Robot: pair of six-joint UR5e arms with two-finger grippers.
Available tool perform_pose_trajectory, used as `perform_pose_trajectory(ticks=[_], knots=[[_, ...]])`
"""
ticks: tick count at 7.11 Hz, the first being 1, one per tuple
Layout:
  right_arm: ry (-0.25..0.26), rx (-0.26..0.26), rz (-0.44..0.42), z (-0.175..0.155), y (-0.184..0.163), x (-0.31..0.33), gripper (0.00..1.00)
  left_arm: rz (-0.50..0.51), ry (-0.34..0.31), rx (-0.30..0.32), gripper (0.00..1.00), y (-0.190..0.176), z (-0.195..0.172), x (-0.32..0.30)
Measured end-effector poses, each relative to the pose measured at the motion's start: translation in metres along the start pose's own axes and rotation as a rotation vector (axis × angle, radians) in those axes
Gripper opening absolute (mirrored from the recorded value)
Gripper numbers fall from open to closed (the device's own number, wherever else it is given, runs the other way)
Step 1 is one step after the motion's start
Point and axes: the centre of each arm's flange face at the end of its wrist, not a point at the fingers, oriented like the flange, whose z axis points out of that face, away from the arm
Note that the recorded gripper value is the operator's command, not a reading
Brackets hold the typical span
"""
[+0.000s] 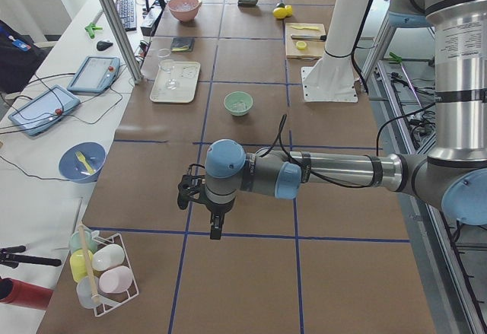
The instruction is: Pour ice into bowl
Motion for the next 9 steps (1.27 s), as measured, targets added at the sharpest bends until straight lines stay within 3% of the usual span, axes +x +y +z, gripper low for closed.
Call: perform_pose_trajectory(ticks=[3,4,5,7,9], knots=[[-0.125,-0.037,0.102,0.076,-0.073,-0.159,1.0,0.001,0.019,0.001,1.0,0.003,-0.002,0.004],[-0.145,-0.042,0.151,0.104,-0.089,-0.224,1.0,0.004,0.02,0.004,1.0,0.003,-0.004,0.005],[-0.123,-0.034,0.179,0.131,-0.101,-0.283,1.0,0.006,0.021,0.005,1.0,0.002,-0.004,0.006],[0.0,-0.012,0.223,0.186,-0.113,-0.399,1.0,0.014,0.023,0.013,1.0,0.001,-0.008,0.01],[0.117,-0.001,0.296,0.269,-0.133,-0.497,0.97,0.023,0.024,0.022,1.0,0.0,-0.012,0.014]])
